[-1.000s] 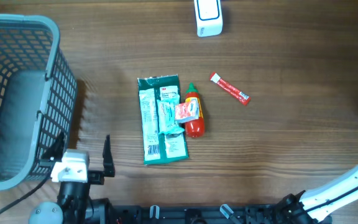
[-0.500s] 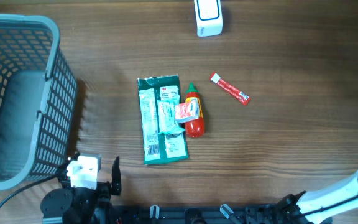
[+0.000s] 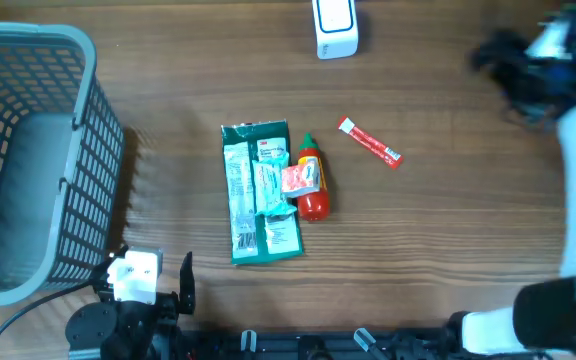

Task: Scan the item barcode
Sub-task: 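Return the right gripper and grasp the red-white snack stick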

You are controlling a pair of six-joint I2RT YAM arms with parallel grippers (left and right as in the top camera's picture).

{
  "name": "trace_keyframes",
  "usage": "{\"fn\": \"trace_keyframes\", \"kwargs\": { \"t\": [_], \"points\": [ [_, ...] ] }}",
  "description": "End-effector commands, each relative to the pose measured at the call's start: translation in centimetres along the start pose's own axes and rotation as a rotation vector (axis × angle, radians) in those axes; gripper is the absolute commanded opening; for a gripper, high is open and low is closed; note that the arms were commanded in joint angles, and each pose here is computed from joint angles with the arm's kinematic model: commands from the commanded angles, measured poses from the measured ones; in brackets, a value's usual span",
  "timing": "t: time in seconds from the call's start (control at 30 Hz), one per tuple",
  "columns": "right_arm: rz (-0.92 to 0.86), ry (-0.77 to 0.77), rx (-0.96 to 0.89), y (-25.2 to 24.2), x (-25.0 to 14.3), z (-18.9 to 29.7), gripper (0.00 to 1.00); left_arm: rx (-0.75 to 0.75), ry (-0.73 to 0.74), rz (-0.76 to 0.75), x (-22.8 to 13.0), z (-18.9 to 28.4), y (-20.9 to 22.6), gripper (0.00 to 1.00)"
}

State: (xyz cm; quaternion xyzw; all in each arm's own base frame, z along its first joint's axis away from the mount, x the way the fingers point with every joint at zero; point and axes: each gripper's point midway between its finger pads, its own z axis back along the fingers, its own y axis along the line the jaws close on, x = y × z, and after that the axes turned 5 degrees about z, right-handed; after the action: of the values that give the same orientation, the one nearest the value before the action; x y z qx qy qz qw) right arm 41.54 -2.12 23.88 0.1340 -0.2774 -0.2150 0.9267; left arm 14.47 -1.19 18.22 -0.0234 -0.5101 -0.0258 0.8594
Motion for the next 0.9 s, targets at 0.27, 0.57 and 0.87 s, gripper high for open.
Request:
{"fn": "trace_keyframes", "kwargs": {
  "t": [0.27,0.57,0.87],
  "points": [
    [0.658,0.414,-0.204,2.9,-13.5,-16.8,0.91,-0.019,-0.011,-0.019,0.1,0.1,-0.3,1.0],
    [0.798,0.397,0.015,6.7,-14.9,-19.4,0.82,-0.019,-0.01,-0.018,0.1,0.1,-0.3,1.0],
    [0.784,0.527,0.041,4.7,-18.9,-21.1,0.59,-0.019,-0.01,-0.018,0.1,0.1,-0.3,1.0]
  ]
}}
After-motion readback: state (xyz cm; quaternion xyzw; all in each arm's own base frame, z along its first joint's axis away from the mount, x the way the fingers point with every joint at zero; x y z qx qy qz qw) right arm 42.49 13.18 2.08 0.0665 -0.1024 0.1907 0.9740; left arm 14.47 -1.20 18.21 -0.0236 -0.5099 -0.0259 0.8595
